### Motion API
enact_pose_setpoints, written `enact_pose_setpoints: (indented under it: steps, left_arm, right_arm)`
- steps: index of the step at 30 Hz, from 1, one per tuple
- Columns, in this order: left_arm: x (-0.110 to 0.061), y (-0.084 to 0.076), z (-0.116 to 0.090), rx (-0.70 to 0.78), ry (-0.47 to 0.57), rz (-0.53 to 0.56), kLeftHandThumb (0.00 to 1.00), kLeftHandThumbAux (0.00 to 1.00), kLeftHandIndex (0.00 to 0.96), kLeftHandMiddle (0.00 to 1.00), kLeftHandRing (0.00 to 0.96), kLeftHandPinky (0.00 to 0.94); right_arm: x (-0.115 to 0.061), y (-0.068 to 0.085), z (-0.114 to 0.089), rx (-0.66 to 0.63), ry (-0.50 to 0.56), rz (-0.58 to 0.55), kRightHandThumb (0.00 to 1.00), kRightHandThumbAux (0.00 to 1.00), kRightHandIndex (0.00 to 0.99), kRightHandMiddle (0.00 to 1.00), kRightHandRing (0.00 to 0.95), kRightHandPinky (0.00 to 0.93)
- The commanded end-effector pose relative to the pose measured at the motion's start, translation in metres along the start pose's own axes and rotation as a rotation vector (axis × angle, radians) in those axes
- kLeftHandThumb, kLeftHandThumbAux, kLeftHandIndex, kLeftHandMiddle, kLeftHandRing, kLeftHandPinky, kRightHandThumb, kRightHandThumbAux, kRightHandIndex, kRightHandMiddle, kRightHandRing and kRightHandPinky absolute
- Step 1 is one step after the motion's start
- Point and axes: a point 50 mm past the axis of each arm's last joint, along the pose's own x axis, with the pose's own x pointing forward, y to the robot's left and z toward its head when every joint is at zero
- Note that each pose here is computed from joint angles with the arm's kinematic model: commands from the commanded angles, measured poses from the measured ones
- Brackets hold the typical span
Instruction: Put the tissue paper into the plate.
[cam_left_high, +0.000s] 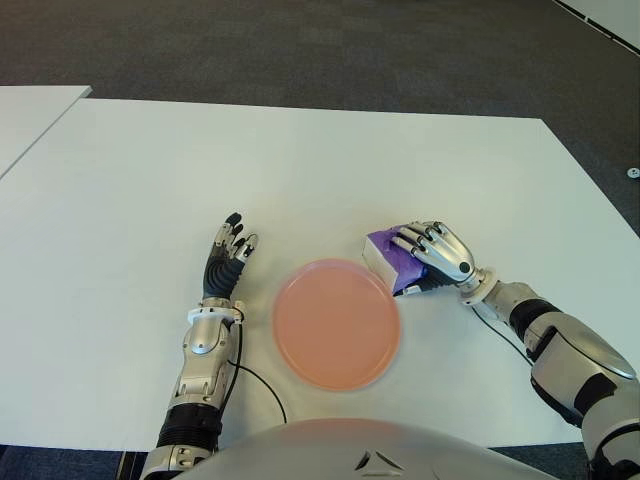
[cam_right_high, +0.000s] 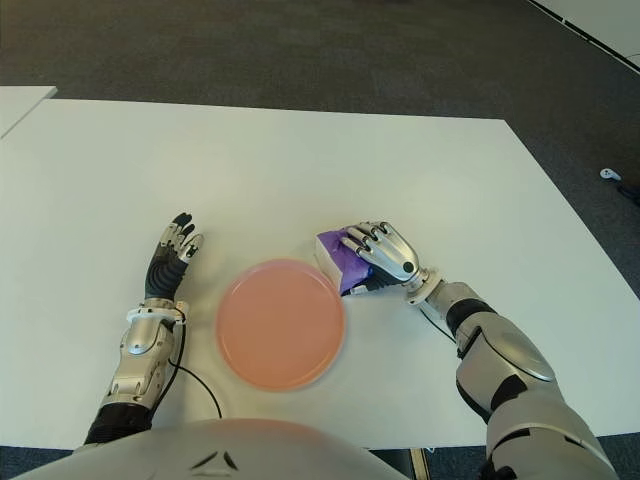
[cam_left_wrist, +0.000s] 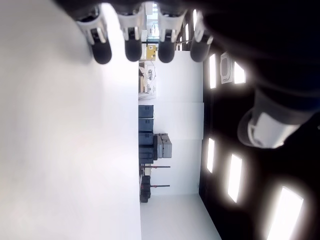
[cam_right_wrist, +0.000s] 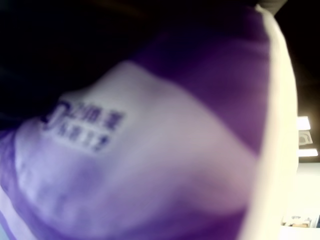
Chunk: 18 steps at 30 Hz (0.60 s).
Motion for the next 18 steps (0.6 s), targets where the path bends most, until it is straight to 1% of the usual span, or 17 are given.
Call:
enact_pose_setpoints:
  steps: [1, 6, 11, 13, 15, 18]
  left_arm:
    - [-0.008, 0.002, -0.015, -0.008, 0.089, 0.029, 0.0, 0.535, 0.0, 0.0, 0.0, 0.0]
    - [-0.007, 0.002, -0.015, -0.006, 0.091, 0.029, 0.0, 0.535, 0.0, 0.0, 0.0, 0.0]
    - [-0.007, 0.003, -0.015, -0.003, 0.092, 0.027, 0.0, 0.533, 0.0, 0.0, 0.0, 0.0]
    - [-0.006, 0.003, -0.015, -0.002, 0.092, 0.028, 0.0, 0.533, 0.0, 0.0, 0.0, 0.0]
    - [-0.006, 0.003, -0.015, -0.001, 0.091, 0.028, 0.0, 0.532, 0.0, 0.0, 0.0, 0.0]
    - [-0.006, 0.004, -0.015, 0.0, 0.088, 0.028, 0.0, 0.527, 0.0, 0.0, 0.0, 0.0]
  right_arm:
    - [-0.04, 0.025, 0.047, 0.151, -0.095, 0.246, 0.852, 0.679, 0.4, 0.543, 0.837, 0.823]
    - [-0.029, 0.014, 0.03, 0.158, -0.081, 0.206, 0.851, 0.68, 0.399, 0.541, 0.829, 0.809]
    - [-0.025, 0.014, 0.028, 0.151, -0.032, 0.185, 0.851, 0.679, 0.4, 0.542, 0.827, 0.82]
    - [-0.018, 0.01, 0.022, 0.136, -0.01, 0.153, 0.851, 0.679, 0.4, 0.542, 0.828, 0.824]
    - [-0.01, 0.006, 0.015, 0.124, 0.008, 0.119, 0.852, 0.679, 0.399, 0.544, 0.834, 0.834]
    - [0.002, -0.012, -0.003, 0.091, 0.045, 0.04, 0.852, 0.679, 0.399, 0.545, 0.837, 0.838]
